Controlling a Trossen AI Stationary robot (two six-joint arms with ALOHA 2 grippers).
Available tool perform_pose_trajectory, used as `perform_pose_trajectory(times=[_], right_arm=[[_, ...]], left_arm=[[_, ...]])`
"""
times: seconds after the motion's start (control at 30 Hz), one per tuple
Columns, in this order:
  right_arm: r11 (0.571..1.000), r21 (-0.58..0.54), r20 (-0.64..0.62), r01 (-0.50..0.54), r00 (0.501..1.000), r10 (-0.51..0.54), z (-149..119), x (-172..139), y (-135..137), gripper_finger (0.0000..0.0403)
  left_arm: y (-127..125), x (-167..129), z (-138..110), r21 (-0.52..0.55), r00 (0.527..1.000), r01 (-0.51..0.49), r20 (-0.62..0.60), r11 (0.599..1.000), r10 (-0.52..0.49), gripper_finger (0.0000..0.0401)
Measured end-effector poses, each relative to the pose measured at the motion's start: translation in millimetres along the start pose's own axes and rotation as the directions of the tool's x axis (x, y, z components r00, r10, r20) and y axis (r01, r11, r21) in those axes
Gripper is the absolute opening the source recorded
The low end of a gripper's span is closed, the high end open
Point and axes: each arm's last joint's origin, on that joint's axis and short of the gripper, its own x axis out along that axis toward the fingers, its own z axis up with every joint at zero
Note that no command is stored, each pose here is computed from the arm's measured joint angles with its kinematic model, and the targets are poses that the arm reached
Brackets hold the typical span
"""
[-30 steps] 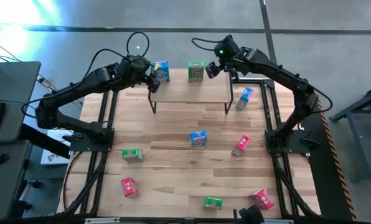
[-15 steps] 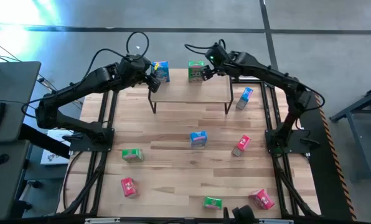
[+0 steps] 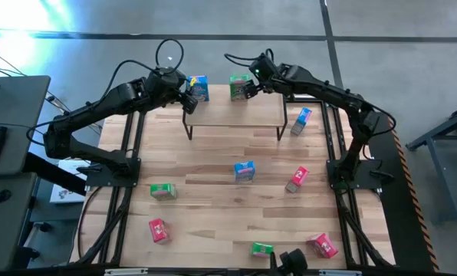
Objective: Stack cereal on shelf
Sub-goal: Put the top right green cereal box on the shelf
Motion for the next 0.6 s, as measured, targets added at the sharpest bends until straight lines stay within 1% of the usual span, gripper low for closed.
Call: perform_pose_trajectory(times=[0.43, 0.6], right_arm=[[1.000, -0.016, 0.006, -0.010, 1.000, 0.010, 1.3, -1.1, 0.3, 0.0307], [1.000, -0.030, 0.008, -0.010, 1.000, 0.010, 8.1, -19.8, -2.5, 0.0307]], left_arm=[[-0.1, 0.0, -0.1, 0.000, 1.000, 0.000, 0.000, 1.000, 0.000, 0.0214], [0.0, 0.1, -0.2, 0.000, 1.000, 0.000, -0.001, 1.000, 0.000, 0.0214]])
